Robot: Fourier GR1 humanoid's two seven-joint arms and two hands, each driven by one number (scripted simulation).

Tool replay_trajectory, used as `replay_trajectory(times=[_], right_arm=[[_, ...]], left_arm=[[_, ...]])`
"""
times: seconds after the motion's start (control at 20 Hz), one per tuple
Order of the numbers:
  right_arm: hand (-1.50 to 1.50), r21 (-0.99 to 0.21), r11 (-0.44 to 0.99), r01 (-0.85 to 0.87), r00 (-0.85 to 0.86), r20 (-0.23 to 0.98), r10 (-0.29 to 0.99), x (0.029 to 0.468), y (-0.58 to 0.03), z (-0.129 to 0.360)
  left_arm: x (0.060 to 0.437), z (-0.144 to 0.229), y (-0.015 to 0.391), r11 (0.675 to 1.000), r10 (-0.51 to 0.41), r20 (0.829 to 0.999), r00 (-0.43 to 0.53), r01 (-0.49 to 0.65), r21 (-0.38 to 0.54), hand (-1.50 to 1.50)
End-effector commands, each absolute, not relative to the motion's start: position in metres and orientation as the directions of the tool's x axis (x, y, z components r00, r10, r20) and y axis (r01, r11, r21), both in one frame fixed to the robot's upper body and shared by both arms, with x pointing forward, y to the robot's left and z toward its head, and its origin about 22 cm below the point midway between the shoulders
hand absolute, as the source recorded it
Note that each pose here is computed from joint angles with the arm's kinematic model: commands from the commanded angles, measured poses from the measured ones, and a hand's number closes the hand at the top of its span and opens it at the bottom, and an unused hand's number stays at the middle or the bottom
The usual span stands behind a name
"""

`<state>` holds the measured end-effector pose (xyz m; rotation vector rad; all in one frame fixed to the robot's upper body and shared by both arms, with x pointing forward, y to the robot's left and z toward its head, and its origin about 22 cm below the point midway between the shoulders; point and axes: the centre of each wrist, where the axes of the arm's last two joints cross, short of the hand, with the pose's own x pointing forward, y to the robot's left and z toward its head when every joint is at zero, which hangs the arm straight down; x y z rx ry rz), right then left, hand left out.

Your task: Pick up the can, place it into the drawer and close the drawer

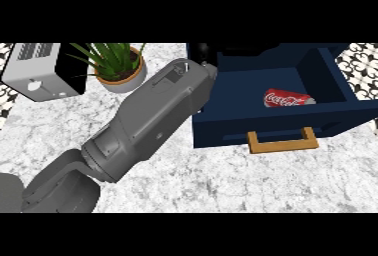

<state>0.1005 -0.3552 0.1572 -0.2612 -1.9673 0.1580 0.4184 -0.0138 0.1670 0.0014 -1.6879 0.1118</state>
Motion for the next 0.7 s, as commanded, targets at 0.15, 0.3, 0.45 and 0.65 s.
replay_trajectory(times=[0.15,0.3,0.45,0.65], right_arm=[[-1.5,-0.428,0.893,0.139,-0.471,0.765,0.44,0.109,-0.325,0.186],[-1.5,-0.503,0.852,0.148,-0.462,0.726,0.509,0.122,-0.312,0.185],[-1.5,-0.552,0.82,0.152,-0.443,0.703,0.556,0.143,-0.3,0.178],[-1.5,-0.634,0.756,0.163,-0.445,0.637,0.63,0.166,-0.273,0.185]], left_arm=[[0.421,0.179,-0.017,0.993,0.085,0.98,-0.181,-0.066,-0.098,-1.5],[0.416,0.177,-0.02,0.993,0.096,0.976,-0.195,-0.052,-0.108,-1.5],[0.416,0.193,-0.026,0.993,0.098,0.982,-0.161,-0.049,-0.107,-1.5],[0.412,0.18,-0.024,0.991,0.111,0.98,-0.164,-0.05,-0.12,-1.5]])
